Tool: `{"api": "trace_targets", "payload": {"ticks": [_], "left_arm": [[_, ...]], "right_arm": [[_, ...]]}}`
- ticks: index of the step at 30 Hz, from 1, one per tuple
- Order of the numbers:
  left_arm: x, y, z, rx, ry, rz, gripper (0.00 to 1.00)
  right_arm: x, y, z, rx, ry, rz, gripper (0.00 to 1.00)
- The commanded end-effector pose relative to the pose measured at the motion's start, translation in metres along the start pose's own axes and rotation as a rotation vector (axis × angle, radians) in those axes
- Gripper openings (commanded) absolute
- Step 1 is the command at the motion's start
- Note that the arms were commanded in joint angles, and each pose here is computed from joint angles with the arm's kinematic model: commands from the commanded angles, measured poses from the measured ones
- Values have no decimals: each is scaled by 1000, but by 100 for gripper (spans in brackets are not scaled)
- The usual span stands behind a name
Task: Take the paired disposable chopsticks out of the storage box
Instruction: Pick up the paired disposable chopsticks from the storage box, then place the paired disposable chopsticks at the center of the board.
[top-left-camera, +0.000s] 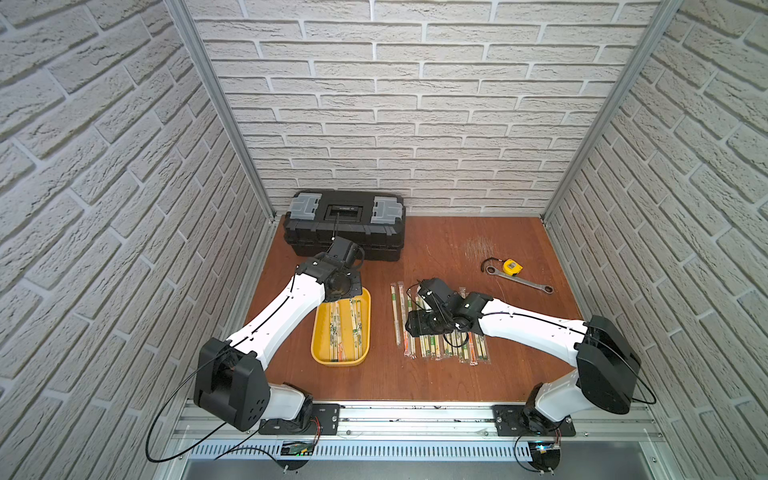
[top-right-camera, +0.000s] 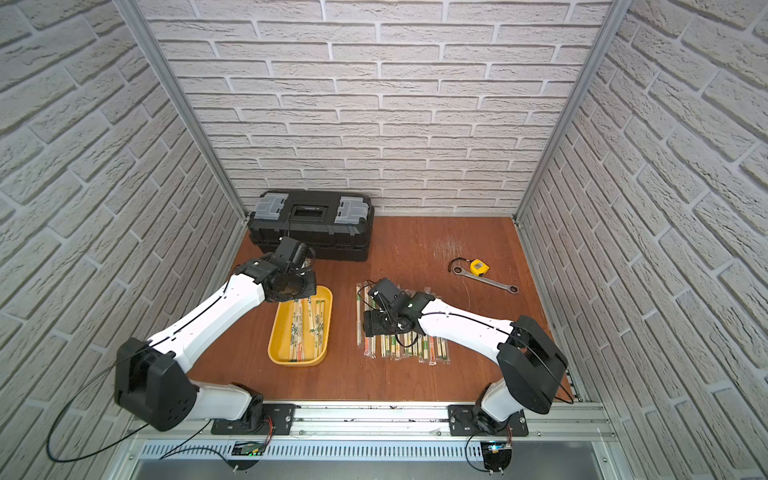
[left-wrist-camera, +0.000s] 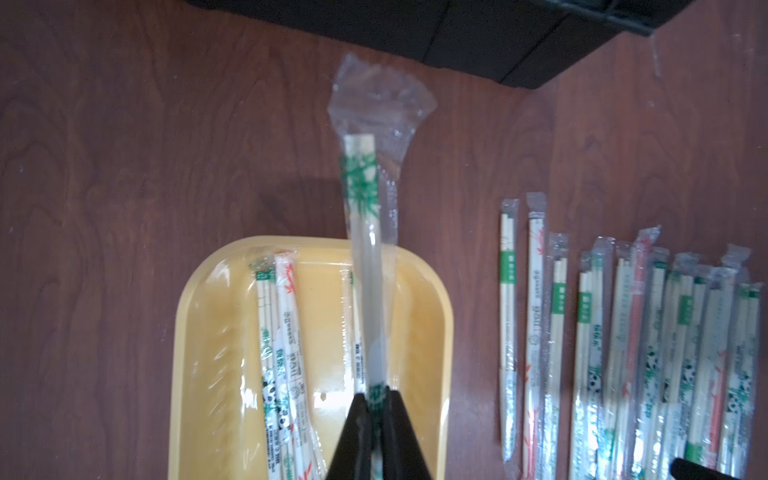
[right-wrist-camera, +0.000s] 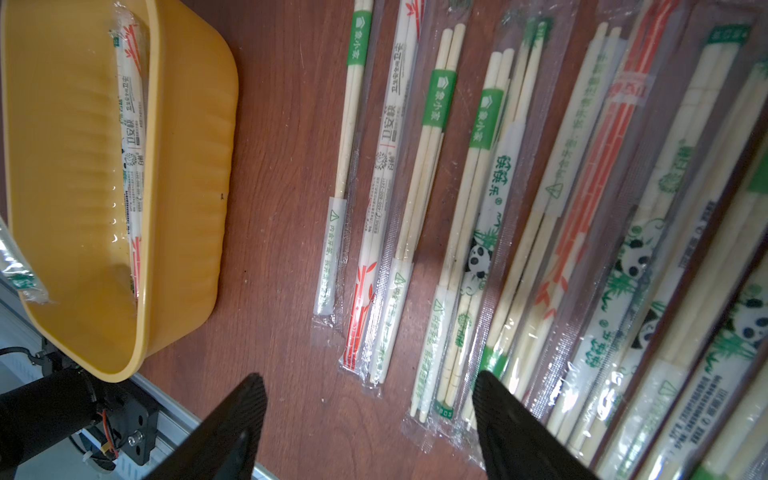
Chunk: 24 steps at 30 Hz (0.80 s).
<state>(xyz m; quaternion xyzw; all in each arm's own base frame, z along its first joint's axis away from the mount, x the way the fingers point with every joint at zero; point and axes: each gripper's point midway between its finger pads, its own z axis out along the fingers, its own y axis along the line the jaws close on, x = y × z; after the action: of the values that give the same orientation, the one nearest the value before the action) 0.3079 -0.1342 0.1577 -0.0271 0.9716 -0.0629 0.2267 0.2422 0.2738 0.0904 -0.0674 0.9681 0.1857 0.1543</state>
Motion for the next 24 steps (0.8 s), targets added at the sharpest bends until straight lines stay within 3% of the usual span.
{"api": "trace_targets", "payload": {"ticks": [1,11,24], "left_arm": [[-4,-23,4,31,-1,18,4],[11,-75,35,58,58,98,4],[34,-89,88,40,163,68,5]], "right_arm": [[-3,5,-7,-15,-25,-20,80],[3,-9,-13,24,-41,-5,80],[17,-26,-13,53,-37,17,85]]}}
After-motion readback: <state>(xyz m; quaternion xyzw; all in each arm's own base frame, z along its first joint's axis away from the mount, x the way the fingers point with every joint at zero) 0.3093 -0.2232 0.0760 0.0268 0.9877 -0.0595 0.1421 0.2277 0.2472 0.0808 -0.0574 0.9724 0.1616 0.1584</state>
